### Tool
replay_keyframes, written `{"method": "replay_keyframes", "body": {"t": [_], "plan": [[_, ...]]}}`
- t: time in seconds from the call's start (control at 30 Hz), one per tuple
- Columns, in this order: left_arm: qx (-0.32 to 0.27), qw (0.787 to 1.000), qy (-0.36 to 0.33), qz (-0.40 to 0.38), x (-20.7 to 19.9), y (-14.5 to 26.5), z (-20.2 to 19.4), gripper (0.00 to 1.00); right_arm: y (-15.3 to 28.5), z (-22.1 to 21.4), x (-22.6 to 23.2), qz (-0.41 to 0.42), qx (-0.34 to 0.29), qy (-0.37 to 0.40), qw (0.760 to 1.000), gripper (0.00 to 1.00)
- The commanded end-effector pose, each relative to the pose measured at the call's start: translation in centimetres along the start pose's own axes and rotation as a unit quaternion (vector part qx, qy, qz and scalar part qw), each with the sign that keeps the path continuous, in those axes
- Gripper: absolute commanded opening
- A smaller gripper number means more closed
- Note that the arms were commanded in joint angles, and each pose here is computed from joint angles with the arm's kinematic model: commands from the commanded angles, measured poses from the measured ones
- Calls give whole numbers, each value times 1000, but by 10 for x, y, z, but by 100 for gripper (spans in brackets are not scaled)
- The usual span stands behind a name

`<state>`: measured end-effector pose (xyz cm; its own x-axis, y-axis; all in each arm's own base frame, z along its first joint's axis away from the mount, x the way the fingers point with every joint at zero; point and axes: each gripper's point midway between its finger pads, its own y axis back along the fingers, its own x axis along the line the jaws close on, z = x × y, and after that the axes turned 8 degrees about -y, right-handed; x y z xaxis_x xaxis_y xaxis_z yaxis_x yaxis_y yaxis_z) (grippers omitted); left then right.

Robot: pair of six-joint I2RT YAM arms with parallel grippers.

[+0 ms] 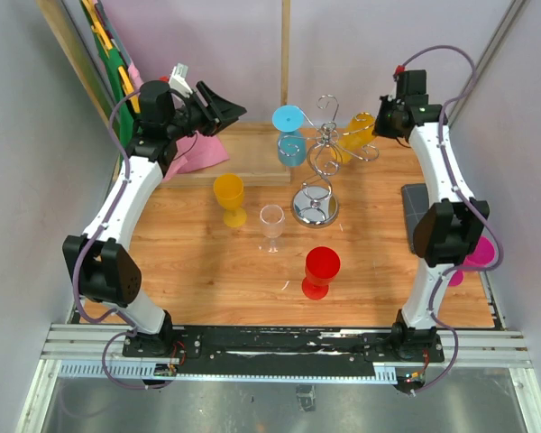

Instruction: Place the wine glass upside down on the wine glass rack

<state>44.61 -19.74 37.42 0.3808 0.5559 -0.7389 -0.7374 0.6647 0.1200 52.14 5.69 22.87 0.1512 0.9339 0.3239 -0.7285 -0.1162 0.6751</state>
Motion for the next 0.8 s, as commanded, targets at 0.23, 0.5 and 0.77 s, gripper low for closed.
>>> {"method": "replay_keyframes", "body": {"t": [0.23, 0.5, 0.77], "plan": [[-51, 997, -47, -39, -41, 23, 29, 53, 156, 119, 5, -35, -296, -10, 955, 1], [-78, 992, -48, -90, -65, 33, 36, 53, 259, 142, 25, 29, -440, -20, 897, 1], [-76, 978, -21, -195, -100, 44, 33, 55, 325, 126, 89, 255, -487, -25, 835, 1]]}}
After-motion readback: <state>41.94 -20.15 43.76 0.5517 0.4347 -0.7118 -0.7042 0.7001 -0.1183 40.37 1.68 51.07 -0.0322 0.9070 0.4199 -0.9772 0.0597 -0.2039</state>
